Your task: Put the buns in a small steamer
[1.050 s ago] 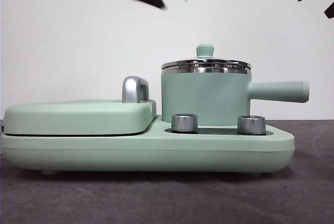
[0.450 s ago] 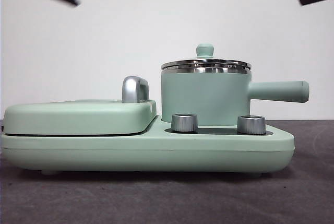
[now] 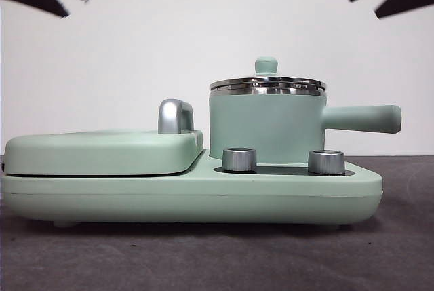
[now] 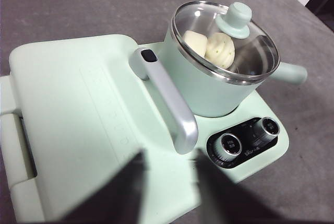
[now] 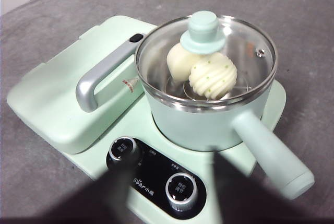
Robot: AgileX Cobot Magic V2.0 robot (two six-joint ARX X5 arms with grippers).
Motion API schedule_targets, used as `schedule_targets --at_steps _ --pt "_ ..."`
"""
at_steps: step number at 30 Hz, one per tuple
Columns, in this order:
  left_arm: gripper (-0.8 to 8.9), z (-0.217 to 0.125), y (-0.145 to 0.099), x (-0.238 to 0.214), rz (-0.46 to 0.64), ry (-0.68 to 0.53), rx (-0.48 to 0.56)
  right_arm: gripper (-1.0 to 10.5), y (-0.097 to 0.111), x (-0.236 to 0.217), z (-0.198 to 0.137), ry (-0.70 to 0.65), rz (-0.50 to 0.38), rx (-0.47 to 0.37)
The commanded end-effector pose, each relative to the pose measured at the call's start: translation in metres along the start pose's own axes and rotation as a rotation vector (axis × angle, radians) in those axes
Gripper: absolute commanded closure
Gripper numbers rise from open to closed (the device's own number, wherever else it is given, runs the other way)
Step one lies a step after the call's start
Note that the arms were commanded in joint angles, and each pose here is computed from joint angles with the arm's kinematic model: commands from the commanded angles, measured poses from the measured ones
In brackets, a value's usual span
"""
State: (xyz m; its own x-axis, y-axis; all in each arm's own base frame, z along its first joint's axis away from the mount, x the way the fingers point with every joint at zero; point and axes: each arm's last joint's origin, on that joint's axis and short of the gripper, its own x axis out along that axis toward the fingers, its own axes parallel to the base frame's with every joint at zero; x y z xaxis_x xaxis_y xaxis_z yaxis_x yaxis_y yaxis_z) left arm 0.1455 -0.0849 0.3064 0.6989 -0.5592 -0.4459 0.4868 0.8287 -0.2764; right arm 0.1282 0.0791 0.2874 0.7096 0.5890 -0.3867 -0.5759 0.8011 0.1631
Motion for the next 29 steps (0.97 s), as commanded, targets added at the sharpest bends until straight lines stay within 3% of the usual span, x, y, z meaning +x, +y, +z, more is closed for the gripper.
schedule_targets --at_steps 1,3,15,17,19,29 --pt "8.07 0.004 -0.002 -0.001 -0.004 -0.012 0.005 9.3 0.002 -0.001 0.008 -0.052 0.01 -0.004" --pt "8.07 0.002 -0.001 -0.001 0.002 0.012 -0.001 9.3 0.003 -0.002 0.008 -0.049 0.043 -0.001" --pt "8.07 0.001 -0.002 -0.004 -0.002 0.013 0.011 9.3 0.003 -0.003 0.008 -0.058 0.039 -0.004" --pt "8.07 0.001 0.001 -0.011 0.019 -0.017 0.128 9.3 0.003 -0.003 0.008 -0.058 0.039 -0.004" --pt "8.07 -0.004 0.009 -0.017 0.058 -0.072 0.147 9.3 0.003 -0.003 0.008 -0.058 0.039 -0.004" --pt "8.06 -0.091 0.062 -0.033 0.395 -0.417 0.072 9.3 0.003 -0.003 0.009 -0.061 0.039 -0.005"
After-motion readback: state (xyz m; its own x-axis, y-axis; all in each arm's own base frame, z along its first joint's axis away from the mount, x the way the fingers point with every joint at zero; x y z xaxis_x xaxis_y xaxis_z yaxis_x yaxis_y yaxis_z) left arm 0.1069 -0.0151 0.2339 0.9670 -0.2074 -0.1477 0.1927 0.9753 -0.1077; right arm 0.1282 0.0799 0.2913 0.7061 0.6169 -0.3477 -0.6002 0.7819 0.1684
